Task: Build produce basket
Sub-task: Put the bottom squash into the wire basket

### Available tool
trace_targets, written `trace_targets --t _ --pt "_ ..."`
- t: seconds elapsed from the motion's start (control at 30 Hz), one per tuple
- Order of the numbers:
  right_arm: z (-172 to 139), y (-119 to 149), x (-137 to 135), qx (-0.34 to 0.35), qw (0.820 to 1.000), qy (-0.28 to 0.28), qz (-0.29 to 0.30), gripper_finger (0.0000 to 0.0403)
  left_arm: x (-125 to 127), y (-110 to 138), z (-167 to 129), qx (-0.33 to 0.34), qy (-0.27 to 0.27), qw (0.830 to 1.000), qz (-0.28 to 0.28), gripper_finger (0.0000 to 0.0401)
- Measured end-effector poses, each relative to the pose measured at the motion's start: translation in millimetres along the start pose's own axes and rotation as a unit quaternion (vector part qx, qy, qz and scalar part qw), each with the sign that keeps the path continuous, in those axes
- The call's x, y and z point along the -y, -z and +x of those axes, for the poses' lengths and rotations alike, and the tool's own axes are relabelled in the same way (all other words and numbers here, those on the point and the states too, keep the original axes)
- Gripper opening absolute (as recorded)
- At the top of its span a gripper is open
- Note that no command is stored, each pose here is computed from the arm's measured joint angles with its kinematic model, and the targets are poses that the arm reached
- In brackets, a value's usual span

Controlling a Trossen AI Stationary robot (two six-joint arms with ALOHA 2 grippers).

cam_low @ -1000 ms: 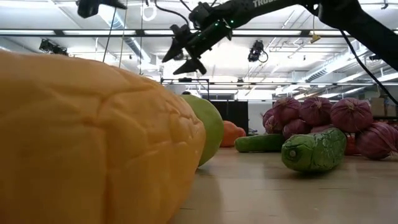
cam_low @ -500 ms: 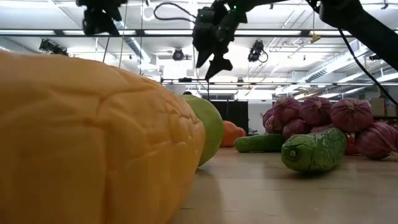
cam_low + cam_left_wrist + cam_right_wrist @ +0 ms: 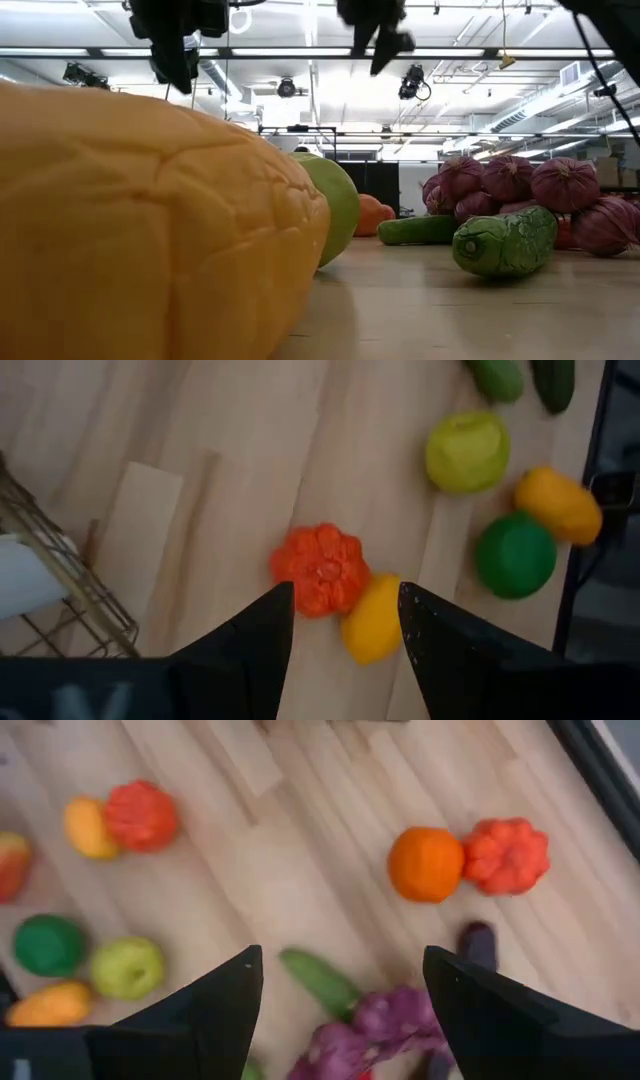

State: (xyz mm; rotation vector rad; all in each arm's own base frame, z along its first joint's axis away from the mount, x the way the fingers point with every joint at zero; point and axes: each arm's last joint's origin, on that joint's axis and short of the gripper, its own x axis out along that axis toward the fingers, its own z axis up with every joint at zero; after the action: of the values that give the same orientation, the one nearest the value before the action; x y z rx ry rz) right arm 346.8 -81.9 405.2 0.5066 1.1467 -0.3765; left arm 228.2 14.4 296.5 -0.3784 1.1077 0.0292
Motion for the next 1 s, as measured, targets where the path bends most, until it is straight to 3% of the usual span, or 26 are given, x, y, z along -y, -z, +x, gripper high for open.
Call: trace_targets --t 0.33,0.5,0.7,1.0 --pt "-47 56 -60 0.085 0.995 0.024 0.043 0.0279 3 19 36 -0.020 0.004 0.999 -0.037 0.0210" --pt "-52 79 -89 0.107 0.993 0.027 0.037 0.0279 9 19 48 0.008 0.023 0.999 -0.038 0.0256" --pt "-56 105 -116 0.118 0.992 0.015 0.030 0.0279 16 19 68 -0.019 0.018 0.999 -0.022 0.0325" --pt "-61 133 -139 0.130 0.990 -0.002 0.060 0.0279 32 26 107 -0.054 -0.061 0.997 0.014 0.0395"
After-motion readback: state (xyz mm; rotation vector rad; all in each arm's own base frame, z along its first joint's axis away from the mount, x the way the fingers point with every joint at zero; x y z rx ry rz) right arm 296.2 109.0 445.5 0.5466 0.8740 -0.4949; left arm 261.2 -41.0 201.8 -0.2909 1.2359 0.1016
